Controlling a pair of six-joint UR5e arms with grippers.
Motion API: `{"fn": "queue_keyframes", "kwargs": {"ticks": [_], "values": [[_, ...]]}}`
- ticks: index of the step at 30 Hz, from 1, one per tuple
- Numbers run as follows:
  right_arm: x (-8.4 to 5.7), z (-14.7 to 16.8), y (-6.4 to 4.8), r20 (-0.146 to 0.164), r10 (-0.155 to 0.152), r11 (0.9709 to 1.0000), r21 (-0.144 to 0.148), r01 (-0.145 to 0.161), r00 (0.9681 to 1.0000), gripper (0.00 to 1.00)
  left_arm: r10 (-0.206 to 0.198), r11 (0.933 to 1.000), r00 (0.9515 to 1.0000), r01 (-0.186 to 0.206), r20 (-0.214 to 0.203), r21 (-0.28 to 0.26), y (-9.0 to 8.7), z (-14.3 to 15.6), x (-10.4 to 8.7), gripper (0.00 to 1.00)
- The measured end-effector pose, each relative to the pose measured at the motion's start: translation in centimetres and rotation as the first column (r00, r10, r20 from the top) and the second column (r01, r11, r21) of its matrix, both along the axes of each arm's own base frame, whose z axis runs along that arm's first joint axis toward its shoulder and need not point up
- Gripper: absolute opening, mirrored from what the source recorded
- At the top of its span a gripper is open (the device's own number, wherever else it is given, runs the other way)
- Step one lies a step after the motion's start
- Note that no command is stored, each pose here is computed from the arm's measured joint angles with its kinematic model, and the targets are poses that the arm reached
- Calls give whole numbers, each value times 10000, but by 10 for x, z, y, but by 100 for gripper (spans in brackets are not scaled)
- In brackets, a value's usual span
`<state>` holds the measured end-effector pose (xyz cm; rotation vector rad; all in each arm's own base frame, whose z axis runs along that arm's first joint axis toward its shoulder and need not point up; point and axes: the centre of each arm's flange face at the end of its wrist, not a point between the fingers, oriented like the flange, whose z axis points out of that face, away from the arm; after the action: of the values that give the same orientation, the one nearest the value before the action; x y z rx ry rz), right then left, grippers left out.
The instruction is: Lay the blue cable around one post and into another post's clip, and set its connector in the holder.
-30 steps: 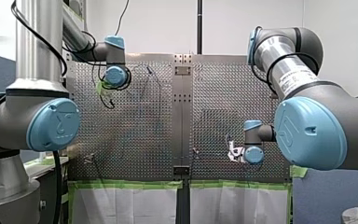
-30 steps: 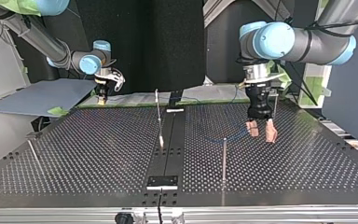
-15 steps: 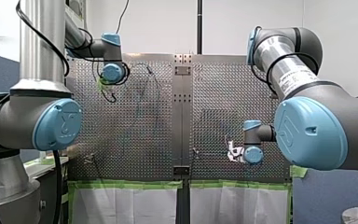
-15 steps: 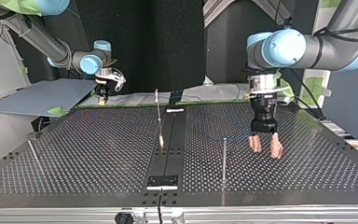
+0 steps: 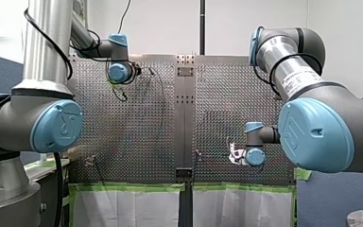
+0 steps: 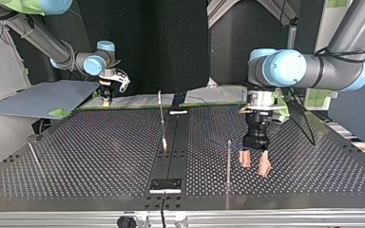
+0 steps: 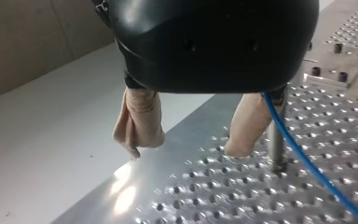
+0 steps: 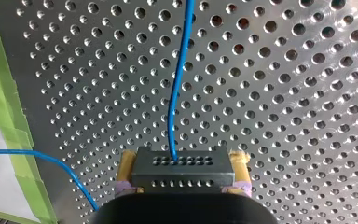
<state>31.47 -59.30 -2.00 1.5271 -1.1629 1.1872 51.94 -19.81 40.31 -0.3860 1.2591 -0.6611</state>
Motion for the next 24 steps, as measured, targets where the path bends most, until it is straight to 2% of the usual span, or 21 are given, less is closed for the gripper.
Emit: {"fn": "queue_keyframes", "kwargs": {"ticks": [13,19,24], "values": [[4,-1,3,-65,89,10000,32,-89,9999,0,91,9999,9982,-96,593,80,-2,54,15,95],[5,-1,3,-71,94,10000,34,-94,9999,0,273,9992,9979,-291,584,291,-3,56,15,95],[5,-1,3,-75,93,10000,36,-93,9999,0,357,9979,9986,-377,382,535,-8,47,16,95]]}}
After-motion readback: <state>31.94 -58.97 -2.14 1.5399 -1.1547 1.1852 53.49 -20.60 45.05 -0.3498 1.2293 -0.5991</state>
